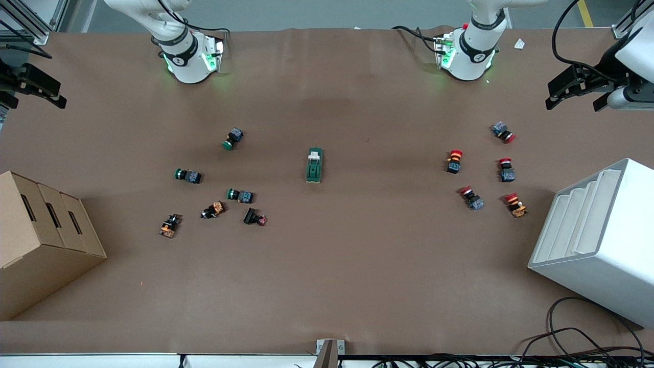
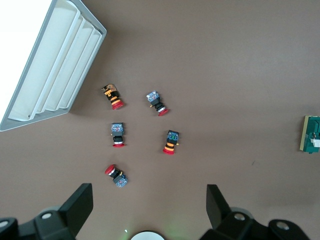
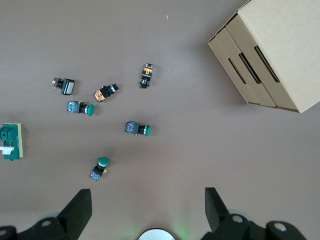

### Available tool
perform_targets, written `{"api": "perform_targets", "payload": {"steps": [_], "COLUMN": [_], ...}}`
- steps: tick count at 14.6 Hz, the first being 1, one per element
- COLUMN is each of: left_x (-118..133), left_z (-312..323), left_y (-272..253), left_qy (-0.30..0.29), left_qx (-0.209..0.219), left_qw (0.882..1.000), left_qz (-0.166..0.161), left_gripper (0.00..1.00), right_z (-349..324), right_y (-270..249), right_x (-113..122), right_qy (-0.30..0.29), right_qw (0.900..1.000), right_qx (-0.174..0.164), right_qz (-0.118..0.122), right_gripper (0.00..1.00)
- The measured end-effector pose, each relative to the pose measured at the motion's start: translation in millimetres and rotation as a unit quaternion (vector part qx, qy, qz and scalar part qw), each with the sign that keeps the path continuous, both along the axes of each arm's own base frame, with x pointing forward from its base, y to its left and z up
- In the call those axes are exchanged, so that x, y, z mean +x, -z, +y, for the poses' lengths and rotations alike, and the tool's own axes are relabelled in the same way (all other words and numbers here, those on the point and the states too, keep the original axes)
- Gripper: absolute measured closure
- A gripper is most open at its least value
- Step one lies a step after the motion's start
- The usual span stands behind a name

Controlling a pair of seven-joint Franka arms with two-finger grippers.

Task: Close load switch with both arms
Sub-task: 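Move the left gripper over the green load switch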

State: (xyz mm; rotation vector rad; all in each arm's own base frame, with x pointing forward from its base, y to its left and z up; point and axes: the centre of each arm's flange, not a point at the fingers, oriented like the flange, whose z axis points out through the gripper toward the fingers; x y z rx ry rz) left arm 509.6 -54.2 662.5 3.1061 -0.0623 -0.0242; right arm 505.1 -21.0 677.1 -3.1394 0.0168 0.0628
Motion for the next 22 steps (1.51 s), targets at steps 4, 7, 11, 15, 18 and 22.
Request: {"api": "perform_targets", "payload": {"steps": [4, 7, 11, 15, 18, 22], "left_x": [0, 2, 10, 5, -14, -58], "left_z": [-2, -5, -48, -137, -204, -281], "left_y": [1, 3, 17, 54, 93, 143], "left_qy": [0.002, 0.005, 0.041, 0.046, 0.027, 0.012], "left_qx": [0.000, 0.000, 0.001, 0.007, 0.009, 0.024], "left_qw": [1.000, 1.000, 0.999, 0.999, 0.999, 0.999], "left_qz": [0.001, 0.003, 0.000, -0.006, -0.017, -0.044], "left_gripper": [0.00, 0.00, 0.00, 0.00, 0.00, 0.00], "right_z": [-1, -1, -1, -1, -1, -1], "right_y": [0, 0, 0, 0, 0, 0], "right_x": [0, 0, 0, 0, 0, 0], "right_qy": [0.001, 0.001, 0.001, 0.001, 0.001, 0.001], "right_qw": [1.000, 1.000, 1.000, 1.000, 1.000, 1.000], "right_qx": [0.001, 0.001, 0.002, 0.002, 0.002, 0.002], "right_qz": [0.000, 0.000, 0.000, 0.000, 0.000, 0.000], "right_gripper": [0.00, 0.00, 0.00, 0.00, 0.00, 0.00]}}
